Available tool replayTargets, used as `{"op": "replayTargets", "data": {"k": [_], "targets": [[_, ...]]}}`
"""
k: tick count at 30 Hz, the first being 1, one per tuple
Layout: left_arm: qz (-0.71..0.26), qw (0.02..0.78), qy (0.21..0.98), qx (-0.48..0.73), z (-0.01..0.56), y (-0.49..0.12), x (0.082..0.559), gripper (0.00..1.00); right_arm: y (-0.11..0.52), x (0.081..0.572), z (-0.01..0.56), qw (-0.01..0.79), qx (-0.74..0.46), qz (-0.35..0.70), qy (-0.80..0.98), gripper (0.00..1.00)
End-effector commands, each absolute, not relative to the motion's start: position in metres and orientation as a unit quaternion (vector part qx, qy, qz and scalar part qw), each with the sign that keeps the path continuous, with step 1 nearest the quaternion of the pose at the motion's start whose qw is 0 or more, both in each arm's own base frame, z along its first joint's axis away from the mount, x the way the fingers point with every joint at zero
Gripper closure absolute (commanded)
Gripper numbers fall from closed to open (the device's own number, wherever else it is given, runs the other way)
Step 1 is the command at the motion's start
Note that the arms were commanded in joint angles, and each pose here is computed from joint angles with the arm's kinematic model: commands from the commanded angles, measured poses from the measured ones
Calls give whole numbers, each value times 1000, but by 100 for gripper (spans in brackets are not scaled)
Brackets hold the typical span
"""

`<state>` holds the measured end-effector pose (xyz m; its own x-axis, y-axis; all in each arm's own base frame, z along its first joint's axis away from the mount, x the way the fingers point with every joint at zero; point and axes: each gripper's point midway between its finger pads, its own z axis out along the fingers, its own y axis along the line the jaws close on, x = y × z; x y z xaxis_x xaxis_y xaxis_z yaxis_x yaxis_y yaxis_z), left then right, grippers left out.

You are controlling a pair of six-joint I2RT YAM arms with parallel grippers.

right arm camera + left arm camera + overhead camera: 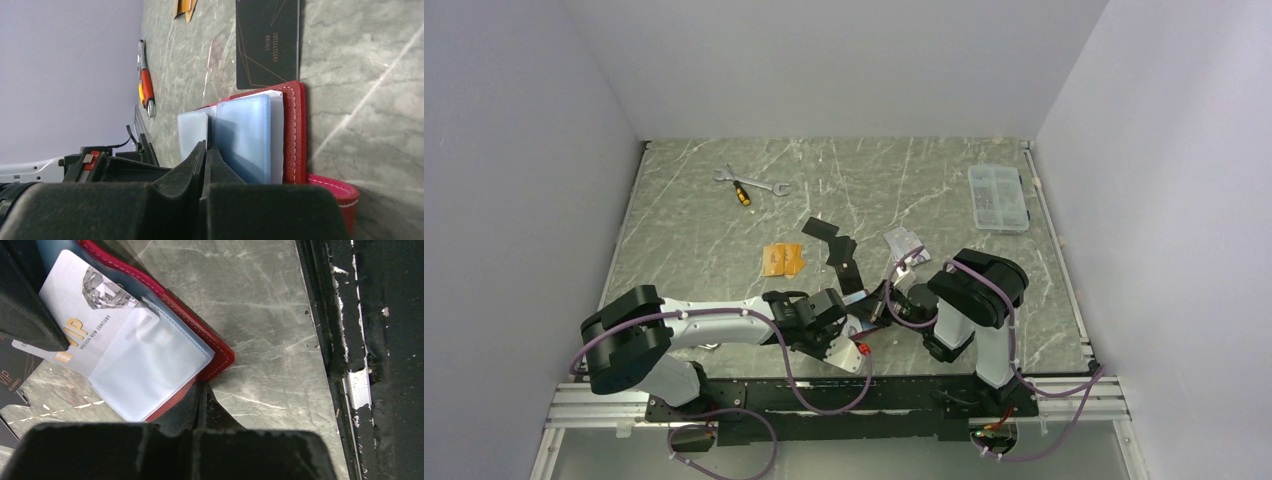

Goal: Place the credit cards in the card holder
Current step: Insert the credit card into the card holder.

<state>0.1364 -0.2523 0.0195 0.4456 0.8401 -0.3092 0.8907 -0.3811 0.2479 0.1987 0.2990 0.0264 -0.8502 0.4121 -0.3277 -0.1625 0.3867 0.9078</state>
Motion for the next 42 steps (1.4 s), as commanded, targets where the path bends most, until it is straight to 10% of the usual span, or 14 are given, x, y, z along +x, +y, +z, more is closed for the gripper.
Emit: {"op": "replayTargets", "data": {"k": [1, 16, 42], "targets": [[-75, 220, 519, 823, 33, -269, 141, 100, 309, 198, 27, 258, 49, 553, 791, 100], [-70, 226, 518, 822, 34, -265, 141, 100, 282, 206, 18, 290, 37, 439, 850, 59], [-56, 250, 575, 777, 41, -253, 188, 100, 293, 199, 6, 287, -29, 345, 893, 58]]}}
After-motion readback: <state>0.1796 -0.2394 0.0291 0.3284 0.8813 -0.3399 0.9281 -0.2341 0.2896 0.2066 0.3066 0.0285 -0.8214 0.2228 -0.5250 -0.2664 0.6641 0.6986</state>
